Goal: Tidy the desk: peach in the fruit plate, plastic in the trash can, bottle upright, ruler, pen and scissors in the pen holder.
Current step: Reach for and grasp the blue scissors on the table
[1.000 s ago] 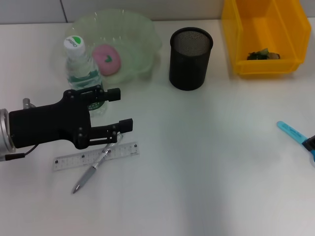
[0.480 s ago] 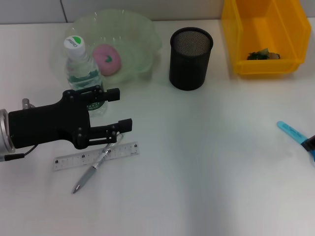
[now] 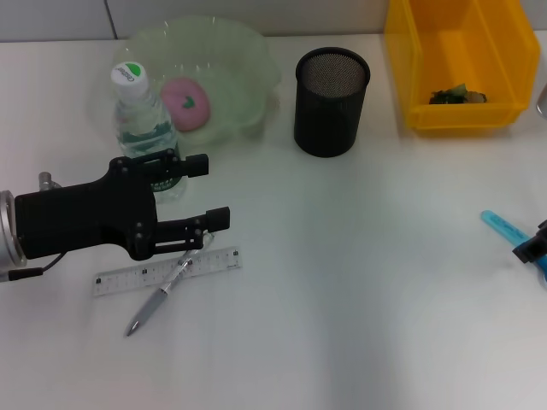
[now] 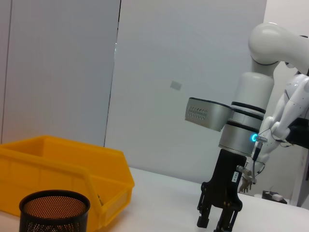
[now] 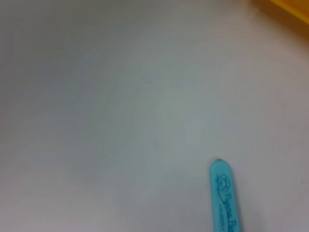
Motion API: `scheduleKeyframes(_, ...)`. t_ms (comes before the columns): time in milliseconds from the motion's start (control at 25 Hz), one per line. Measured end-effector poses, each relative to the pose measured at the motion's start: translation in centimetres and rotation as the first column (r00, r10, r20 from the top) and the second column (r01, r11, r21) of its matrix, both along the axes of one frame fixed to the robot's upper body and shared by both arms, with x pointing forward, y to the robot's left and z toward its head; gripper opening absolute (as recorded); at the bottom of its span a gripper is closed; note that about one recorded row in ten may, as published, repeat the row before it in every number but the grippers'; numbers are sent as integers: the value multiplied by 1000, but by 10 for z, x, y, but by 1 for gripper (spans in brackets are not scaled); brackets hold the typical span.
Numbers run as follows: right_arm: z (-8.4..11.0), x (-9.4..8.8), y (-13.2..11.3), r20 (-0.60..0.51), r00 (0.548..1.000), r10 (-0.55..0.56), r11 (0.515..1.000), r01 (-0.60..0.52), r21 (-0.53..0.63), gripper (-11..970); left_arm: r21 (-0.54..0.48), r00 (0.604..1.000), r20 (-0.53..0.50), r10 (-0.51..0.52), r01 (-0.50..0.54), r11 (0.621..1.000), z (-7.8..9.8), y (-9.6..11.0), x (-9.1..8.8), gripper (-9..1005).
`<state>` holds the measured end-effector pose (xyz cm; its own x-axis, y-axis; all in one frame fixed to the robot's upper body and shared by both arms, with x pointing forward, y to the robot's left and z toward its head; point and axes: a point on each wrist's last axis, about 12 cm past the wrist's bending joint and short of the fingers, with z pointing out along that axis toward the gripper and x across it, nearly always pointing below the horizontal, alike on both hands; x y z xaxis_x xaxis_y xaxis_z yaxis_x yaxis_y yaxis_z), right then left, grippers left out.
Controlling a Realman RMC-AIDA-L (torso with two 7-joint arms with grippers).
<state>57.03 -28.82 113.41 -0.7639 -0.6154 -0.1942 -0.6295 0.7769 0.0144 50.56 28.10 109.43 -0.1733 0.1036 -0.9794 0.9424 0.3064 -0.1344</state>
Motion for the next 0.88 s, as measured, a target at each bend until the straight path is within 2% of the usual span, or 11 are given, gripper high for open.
scheduleKeyframes(880, -8, 0, 2, -22, 1000, -3, 1000, 3, 0, 525, 2, 1000, 4, 6, -6, 1000, 1, 1, 1, 702)
